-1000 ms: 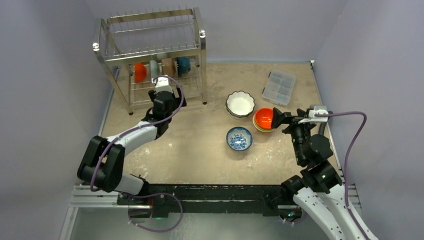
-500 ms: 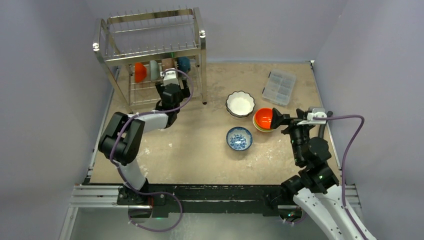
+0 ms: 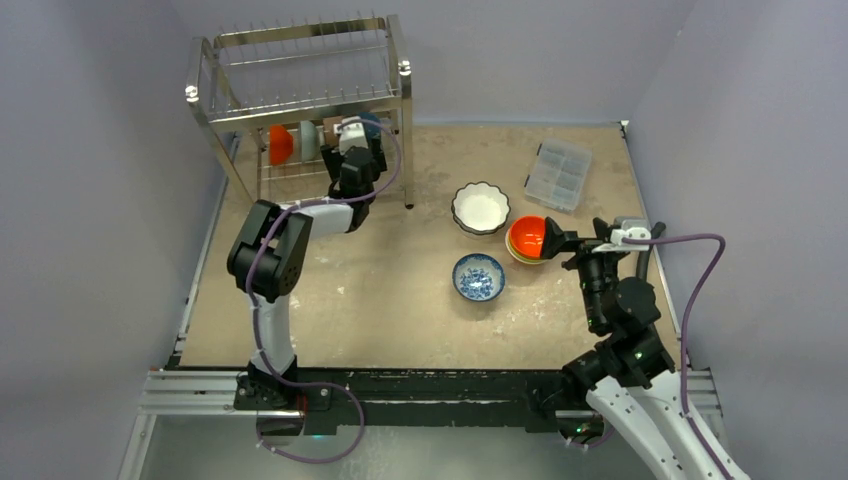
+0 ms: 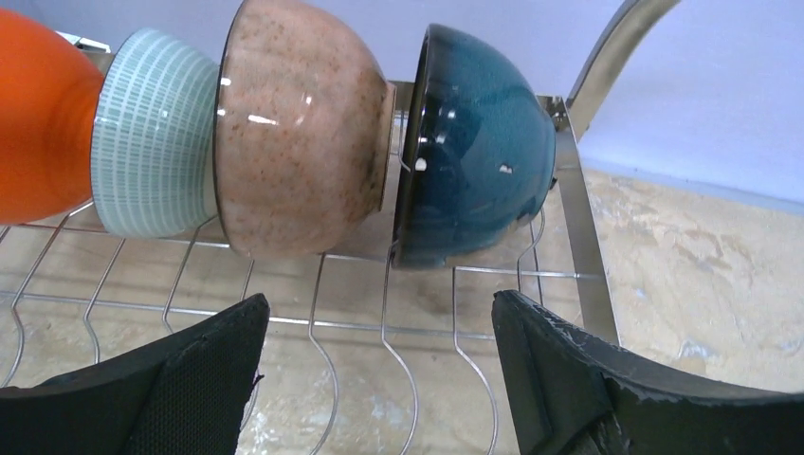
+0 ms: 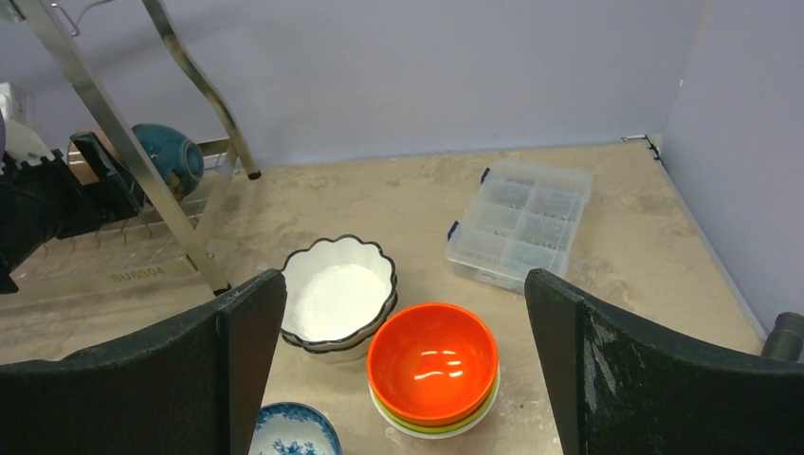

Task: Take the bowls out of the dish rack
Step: Move the dish rack to the center of the board.

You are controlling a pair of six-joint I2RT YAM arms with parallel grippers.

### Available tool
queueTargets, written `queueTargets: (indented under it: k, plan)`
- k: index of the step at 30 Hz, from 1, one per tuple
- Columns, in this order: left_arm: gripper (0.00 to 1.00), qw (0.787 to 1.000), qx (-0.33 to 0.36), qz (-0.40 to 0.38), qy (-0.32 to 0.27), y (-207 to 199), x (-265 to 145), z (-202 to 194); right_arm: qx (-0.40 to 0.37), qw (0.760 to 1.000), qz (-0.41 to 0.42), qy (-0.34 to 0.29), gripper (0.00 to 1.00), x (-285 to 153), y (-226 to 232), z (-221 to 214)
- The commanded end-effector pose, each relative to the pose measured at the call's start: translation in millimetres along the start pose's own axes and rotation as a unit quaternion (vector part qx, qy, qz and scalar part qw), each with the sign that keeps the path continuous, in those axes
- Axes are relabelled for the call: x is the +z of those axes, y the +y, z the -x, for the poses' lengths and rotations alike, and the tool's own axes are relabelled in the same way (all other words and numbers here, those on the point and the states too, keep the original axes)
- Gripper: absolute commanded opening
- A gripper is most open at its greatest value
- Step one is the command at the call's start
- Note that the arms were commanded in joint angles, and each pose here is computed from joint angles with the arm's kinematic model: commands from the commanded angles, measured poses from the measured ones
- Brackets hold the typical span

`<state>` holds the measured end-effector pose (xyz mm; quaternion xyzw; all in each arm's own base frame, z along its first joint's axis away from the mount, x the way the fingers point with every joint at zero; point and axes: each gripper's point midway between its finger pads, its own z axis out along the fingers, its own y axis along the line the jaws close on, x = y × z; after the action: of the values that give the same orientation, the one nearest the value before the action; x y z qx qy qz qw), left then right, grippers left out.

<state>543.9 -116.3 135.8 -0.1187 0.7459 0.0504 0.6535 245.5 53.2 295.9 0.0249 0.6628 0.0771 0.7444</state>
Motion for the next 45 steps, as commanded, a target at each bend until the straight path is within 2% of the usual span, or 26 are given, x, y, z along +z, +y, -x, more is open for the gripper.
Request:
queueTargets:
  k: [1,10,22,32,45]
  plan:
    - [0.86,0.999,-0.022,0.022,-0.023,-4.3,13.5,20.8,0.0,1.0,0.01,-0.024,0.99,1.1,3.3,10.3]
    - [0.83,0.999,-0.024,0.01,-0.027,-32.3,28.5,17.2,-0.009,1.0,0.011,-0.007,0.99,6.4,5.8,1.9]
    - [0.82,0.999,0.002,0.023,-0.033,-47.8,45.2,11.5,-0.017,1.0,0.009,0.003,0.99,9.6,5.7,-4.5]
    - [0.83,0.997,0.02,0.068,-0.041,-47.4,59.7,15.8,-0.02,1.0,0.01,0.004,0.99,10.4,6.2,-7.1]
    - [0.83,0.989,0.09,0.116,-0.035,-50.0,73.1,6.4,-0.026,0.999,0.016,0.014,0.99,12.9,8.9,-13.7]
